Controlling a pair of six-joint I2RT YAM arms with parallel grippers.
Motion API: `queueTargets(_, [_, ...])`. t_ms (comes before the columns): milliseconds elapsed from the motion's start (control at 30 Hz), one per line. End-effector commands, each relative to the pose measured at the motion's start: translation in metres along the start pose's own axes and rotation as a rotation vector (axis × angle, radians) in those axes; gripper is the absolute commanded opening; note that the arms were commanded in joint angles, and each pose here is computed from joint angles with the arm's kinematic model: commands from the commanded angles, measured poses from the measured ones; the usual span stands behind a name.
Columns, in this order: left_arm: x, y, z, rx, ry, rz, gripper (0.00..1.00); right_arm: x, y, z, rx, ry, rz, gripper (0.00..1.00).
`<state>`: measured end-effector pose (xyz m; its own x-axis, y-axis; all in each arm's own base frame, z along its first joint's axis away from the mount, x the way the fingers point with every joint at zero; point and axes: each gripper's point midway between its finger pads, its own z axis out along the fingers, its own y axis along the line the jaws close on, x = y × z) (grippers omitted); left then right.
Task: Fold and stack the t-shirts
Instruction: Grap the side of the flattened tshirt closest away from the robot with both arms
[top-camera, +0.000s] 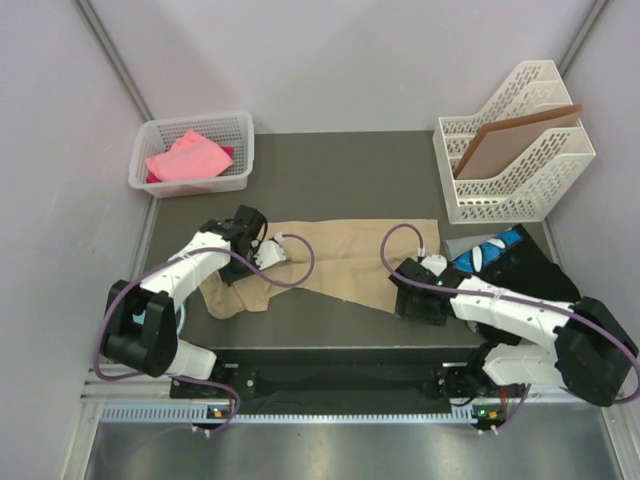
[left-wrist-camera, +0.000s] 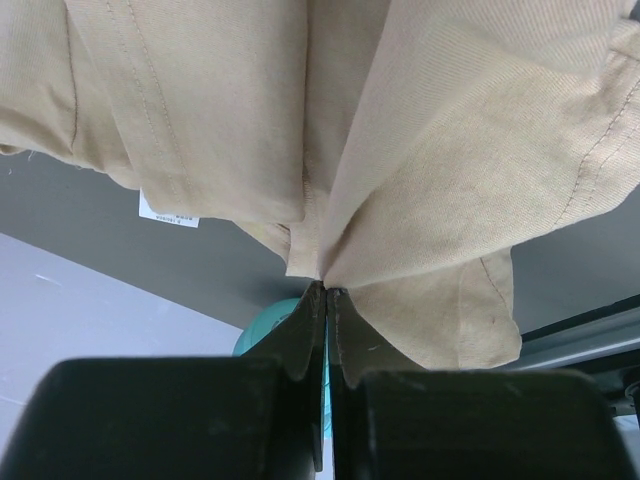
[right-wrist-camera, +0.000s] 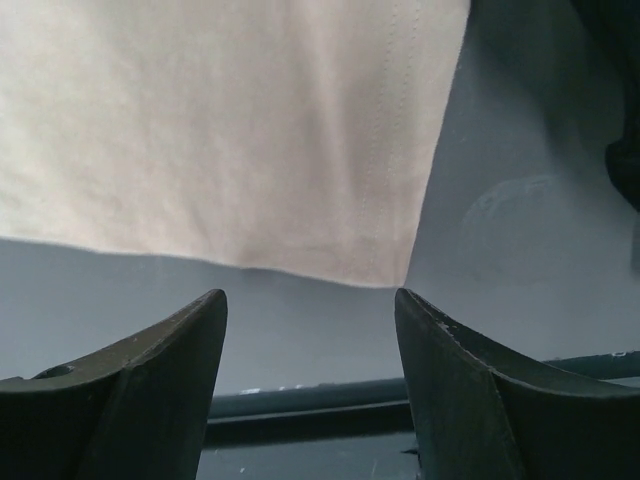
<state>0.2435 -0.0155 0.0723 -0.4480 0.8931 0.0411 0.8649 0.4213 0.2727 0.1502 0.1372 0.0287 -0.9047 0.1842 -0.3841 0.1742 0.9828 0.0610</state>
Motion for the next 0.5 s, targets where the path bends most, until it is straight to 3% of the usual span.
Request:
queueTargets(0, [0.0, 0.006, -0.006, -0.033, -0.015, -0.014, 0.0, -0.01, 0.001, 0.011, 0.042, -0.04, 0.028, 0.67])
queueTargets(233, [0.003, 0.003, -0.006, -0.034, -0.014, -0.012, 0.0, -0.007, -0.004, 0.024, 0.055, -0.03, 0.049, 0.56])
queueTargets(467, [0.006, 0.0, -0.005, -0.035, -0.017, -0.013, 0.0, -0.027, -0.009, 0.011, 0.048, -0.066, 0.073, 0.51])
